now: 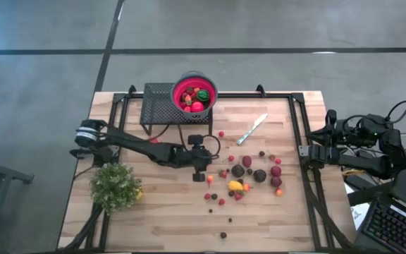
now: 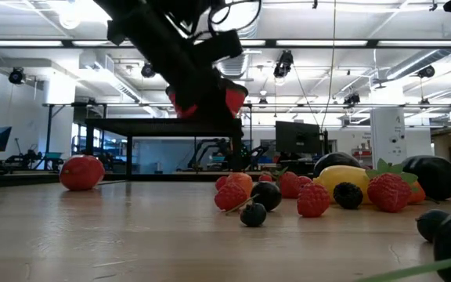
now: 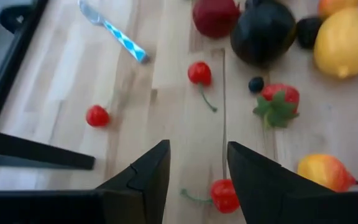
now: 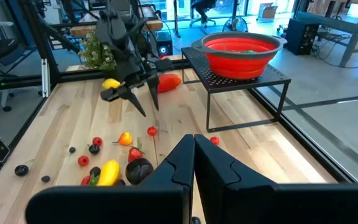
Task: Pick & Place Fruit
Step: Put the red cherry into the red gray strainer bowl on the shelf
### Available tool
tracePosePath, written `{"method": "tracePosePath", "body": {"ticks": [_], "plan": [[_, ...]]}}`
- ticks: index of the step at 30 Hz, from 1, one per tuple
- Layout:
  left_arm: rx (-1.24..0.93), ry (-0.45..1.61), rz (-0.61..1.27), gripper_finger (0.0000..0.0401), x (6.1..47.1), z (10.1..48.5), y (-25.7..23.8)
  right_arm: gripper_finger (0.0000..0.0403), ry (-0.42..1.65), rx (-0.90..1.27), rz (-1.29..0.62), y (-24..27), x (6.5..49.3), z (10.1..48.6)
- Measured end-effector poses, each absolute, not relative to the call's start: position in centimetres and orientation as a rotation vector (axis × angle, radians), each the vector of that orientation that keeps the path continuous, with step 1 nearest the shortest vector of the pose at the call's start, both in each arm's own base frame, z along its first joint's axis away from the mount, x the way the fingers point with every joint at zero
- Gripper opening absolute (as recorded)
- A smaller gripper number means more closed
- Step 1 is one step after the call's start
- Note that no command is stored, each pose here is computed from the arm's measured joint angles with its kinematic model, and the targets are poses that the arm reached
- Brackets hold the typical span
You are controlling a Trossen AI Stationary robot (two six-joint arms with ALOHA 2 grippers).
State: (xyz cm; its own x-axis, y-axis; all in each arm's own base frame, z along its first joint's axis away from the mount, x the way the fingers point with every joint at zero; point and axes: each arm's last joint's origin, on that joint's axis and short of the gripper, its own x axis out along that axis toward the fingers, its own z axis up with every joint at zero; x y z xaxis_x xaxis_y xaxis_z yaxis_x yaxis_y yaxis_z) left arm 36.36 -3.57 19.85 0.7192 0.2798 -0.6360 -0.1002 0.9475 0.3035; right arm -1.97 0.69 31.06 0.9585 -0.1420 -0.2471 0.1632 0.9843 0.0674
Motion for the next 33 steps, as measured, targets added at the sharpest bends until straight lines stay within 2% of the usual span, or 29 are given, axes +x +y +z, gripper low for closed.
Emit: {"method": "tracePosePath", "body": {"ticks": [22, 33], "plan": [[0.083, 0.891, 0.292, 0.0163, 36.8, 15.2, -3.6, 0.0008, 0.245, 0.088, -0.155, 0.7, -2.0, 31.1], [0.064, 0.921, 0.303, 0.0163, 37.1, 13.4, -3.7, 0.0008, 0.244, 0.09, -0.155, 0.7, -2.0, 31.1]]}}
